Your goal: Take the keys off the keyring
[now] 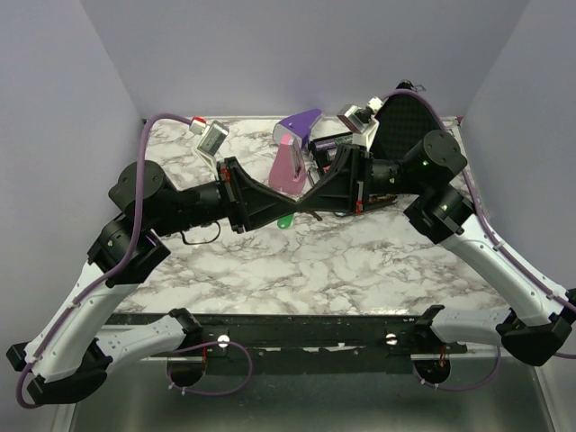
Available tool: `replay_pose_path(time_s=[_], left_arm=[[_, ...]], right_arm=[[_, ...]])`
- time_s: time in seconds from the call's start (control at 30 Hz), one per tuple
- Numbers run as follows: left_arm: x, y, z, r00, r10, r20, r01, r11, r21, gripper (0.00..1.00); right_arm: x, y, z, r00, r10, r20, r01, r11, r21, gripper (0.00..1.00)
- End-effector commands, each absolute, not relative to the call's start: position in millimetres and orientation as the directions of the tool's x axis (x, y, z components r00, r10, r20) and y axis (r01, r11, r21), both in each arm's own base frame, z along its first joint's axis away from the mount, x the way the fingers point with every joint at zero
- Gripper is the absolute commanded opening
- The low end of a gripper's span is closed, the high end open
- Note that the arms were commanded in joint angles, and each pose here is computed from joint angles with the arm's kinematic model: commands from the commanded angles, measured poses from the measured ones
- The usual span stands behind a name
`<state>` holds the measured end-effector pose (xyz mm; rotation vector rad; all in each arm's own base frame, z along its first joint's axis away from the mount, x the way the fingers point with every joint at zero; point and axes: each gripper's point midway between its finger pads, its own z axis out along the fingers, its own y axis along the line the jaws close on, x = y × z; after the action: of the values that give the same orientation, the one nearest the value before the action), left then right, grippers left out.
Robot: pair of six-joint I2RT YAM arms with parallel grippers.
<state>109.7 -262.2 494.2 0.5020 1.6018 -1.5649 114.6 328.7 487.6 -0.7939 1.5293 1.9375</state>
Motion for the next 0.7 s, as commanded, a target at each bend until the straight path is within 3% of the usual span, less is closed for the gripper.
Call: replay_pose_path(time_s=[0.0,0.17,0.3,0.67], left_arm=[[106,-259,493,-0.580,-0.232,-0.781,0.769,0.159,-0.619,0.22],[107,-257,490,-0.579,-0.207,-0.789,0.767,0.191,-0.613,0.06],[107,-255,486,-0.572,-0.169,-0.803,0.771,0.223,-0.596,0.00],[100,-251,464,-0.571,0.011,-0.821,0.791,0.276,-0.547,0.00]], right_arm=[[113,327,499,-0.662,0.082,-0.745,-0.741,-0.224,0.633,0.01],[112,327,497,-0.663,0.072,-0.745,-0.738,-0.227,0.635,0.01],[111,328,492,-0.664,0.053,-0.746,-0.736,-0.224,0.639,0.01],[108,328,481,-0.664,-0.004,-0.747,-0.730,-0.210,0.650,0.01]])
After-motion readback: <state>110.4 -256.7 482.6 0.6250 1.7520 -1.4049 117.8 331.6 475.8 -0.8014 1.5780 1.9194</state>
